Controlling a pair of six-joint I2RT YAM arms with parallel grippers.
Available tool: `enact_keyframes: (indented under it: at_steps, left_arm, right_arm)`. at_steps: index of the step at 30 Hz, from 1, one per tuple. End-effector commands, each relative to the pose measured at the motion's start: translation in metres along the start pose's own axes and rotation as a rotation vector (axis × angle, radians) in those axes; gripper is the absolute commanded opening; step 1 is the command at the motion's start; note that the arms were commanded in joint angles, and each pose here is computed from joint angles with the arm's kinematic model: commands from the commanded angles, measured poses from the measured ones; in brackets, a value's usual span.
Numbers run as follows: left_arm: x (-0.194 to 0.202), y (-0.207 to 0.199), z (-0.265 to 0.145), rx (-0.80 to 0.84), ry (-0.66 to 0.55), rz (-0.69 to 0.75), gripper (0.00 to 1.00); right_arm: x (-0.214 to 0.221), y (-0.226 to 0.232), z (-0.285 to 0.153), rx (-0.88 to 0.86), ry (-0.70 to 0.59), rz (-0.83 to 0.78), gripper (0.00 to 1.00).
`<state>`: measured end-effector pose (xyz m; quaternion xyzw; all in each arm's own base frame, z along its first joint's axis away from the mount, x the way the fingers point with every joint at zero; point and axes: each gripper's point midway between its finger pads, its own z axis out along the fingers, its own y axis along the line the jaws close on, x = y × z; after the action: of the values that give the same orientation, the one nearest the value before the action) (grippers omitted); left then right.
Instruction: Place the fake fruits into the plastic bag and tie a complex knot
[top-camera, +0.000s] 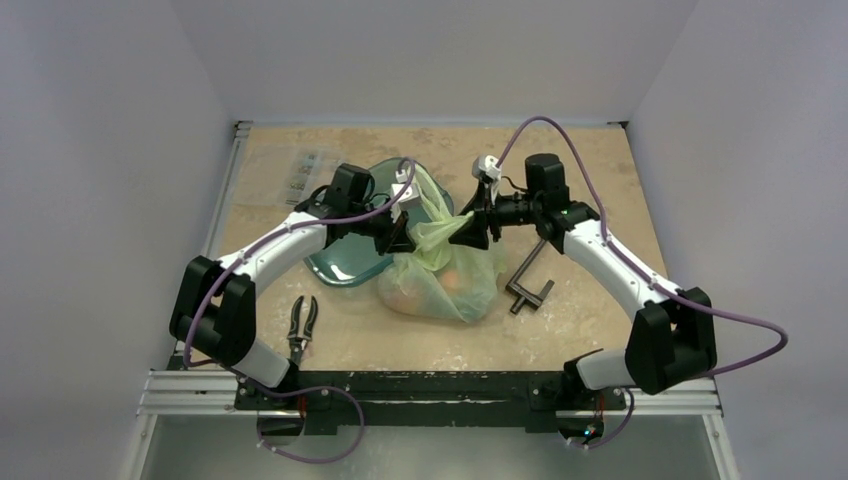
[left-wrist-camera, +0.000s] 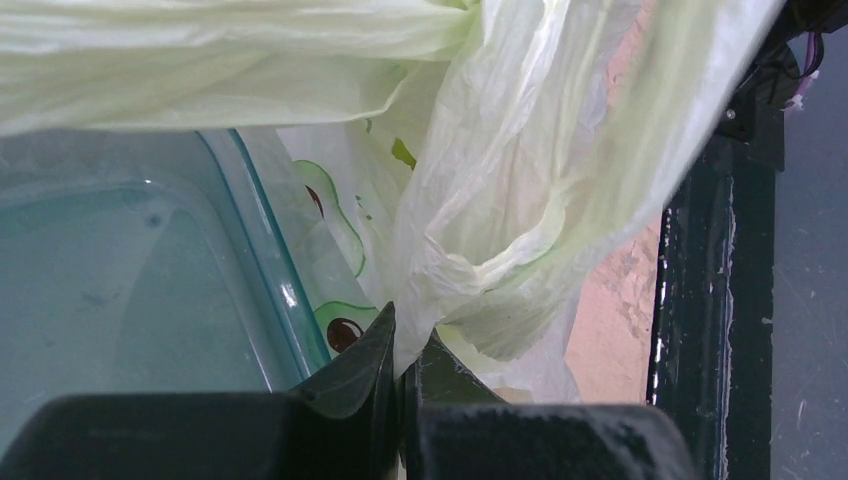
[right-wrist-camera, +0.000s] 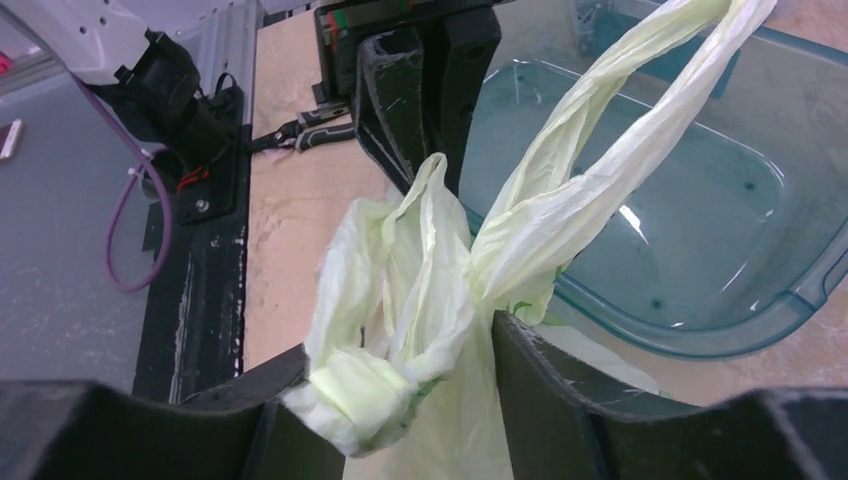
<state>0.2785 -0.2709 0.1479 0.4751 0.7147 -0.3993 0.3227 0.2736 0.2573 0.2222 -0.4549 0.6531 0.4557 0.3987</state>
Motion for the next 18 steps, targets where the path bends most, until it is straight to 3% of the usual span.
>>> enact_keyframes:
  at_steps: [1, 4, 7, 9, 13, 16, 18]
  left_arm:
    - [-0.016, 0.002, 0.000, -0.012, -0.014, 0.089, 0.00]
    - [-0.019, -0.005, -0.004, -0.006, -0.021, 0.120, 0.01]
    - [-0.032, -0.013, -0.023, 0.009, -0.069, 0.086, 0.42]
    - [-0.043, -0.016, -0.041, 0.005, -0.128, 0.044, 0.61]
    - [-0.064, -0.016, -0.070, -0.035, -0.220, -0.023, 0.87]
    - [-0.078, -0.021, -0.071, 0.000, -0.253, -0.127, 1.00]
    - [-0.085, -0.020, -0.062, -0.024, -0.271, -0.171, 1.00]
  right_arm:
    - [-0.010, -0.010, 0.005, 0.038, -0.031, -0.003, 0.42]
    - [-0.010, -0.016, 0.005, 0.077, -0.037, -0.010, 0.16]
    - [-0.010, -0.017, 0.003, 0.098, -0.042, -0.026, 0.00]
    - [-0.011, -0.016, 0.001, 0.102, -0.045, -0.042, 0.00]
    - [-0.014, -0.011, -0.002, 0.104, -0.058, -0.074, 0.00]
    - [-0.016, -0.010, -0.003, 0.109, -0.064, -0.085, 0.00]
    - [-0.016, -0.008, -0.003, 0.107, -0.068, -0.083, 0.00]
